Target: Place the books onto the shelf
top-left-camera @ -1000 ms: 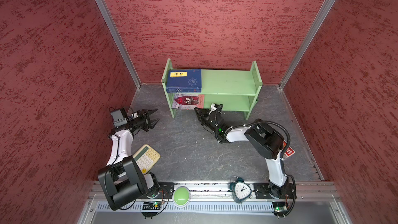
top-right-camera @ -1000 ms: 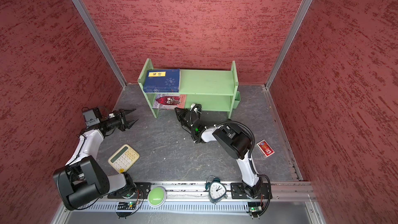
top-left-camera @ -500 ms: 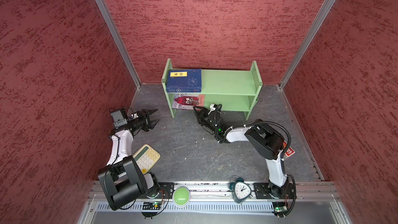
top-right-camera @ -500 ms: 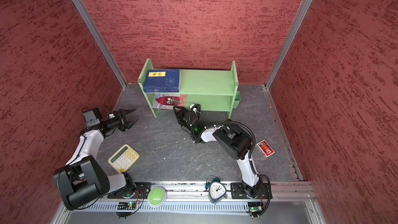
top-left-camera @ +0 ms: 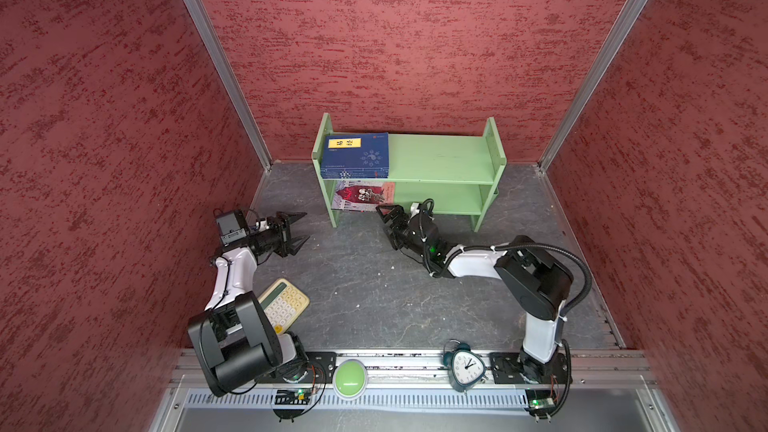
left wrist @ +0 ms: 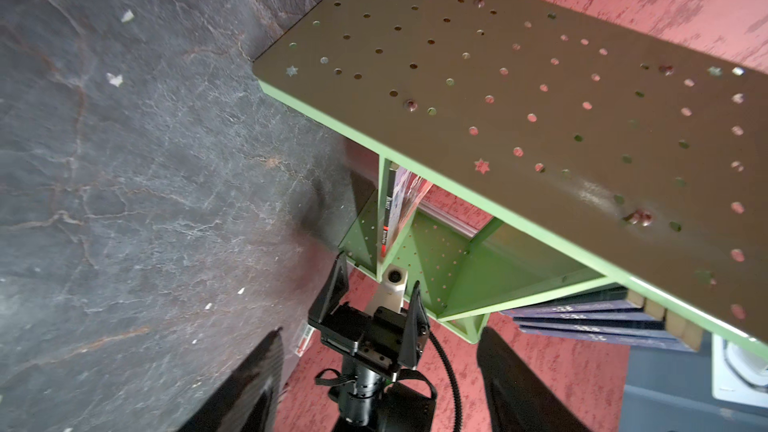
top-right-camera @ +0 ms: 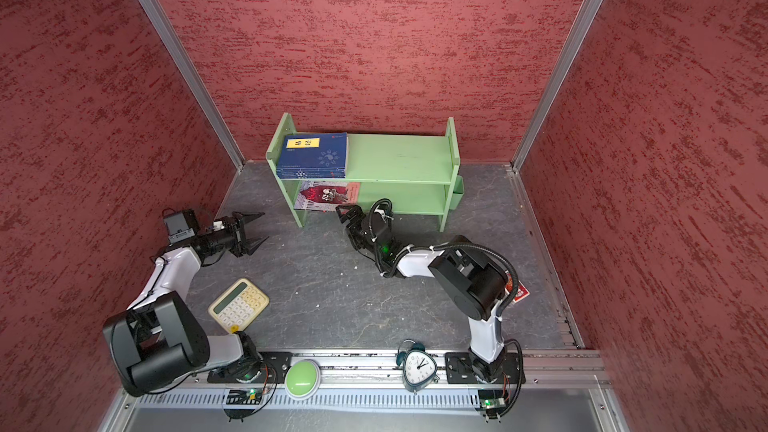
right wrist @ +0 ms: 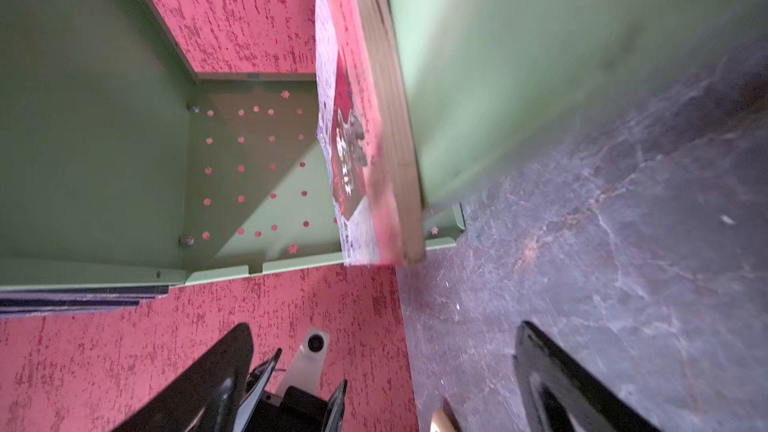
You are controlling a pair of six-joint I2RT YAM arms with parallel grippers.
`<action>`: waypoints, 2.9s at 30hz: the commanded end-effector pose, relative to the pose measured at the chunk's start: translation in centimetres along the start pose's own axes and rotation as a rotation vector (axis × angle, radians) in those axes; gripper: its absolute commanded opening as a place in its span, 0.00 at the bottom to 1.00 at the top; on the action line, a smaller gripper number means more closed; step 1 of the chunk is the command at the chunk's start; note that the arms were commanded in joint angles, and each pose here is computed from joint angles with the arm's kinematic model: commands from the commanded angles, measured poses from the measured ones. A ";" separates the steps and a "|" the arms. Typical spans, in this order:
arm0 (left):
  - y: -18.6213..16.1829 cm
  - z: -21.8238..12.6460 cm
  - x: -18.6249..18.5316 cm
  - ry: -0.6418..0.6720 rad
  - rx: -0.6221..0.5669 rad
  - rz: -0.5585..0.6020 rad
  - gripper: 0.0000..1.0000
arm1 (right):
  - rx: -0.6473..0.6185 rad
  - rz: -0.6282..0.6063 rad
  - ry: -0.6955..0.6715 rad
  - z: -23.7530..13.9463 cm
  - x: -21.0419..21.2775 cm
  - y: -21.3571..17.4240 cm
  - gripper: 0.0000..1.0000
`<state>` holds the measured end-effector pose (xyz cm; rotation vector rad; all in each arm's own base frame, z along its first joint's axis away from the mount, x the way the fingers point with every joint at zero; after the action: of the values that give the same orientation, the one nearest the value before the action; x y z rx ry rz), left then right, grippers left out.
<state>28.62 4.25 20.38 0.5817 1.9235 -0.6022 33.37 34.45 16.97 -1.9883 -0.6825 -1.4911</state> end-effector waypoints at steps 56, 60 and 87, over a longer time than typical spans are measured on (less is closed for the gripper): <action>-4.2 5.9 0.8 0.145 0.148 1.036 0.92 | -0.098 -0.818 0.054 -1.9 -0.9 1.4 0.11; -3.3 6.3 1.2 0.169 0.106 1.022 0.90 | -0.118 -0.819 0.092 -1.3 -0.3 1.6 0.11; 1.1 9.5 2.5 0.313 0.011 0.884 0.81 | -0.152 -0.785 0.157 0.9 0.7 3.0 0.12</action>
<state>33.51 -0.74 13.88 1.4886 1.6949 0.0080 35.63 32.75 15.87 -1.7931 -1.4760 -2.0930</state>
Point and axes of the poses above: each gripper's point midway between its finger pads, its own z axis out along the fingers, its own x axis along the line the jaws close on, y = z × x, the point moved 6 cm from there along -z, back along the fingers, and after that the axes turned 9 degrees about z, right-handed, at the moved point
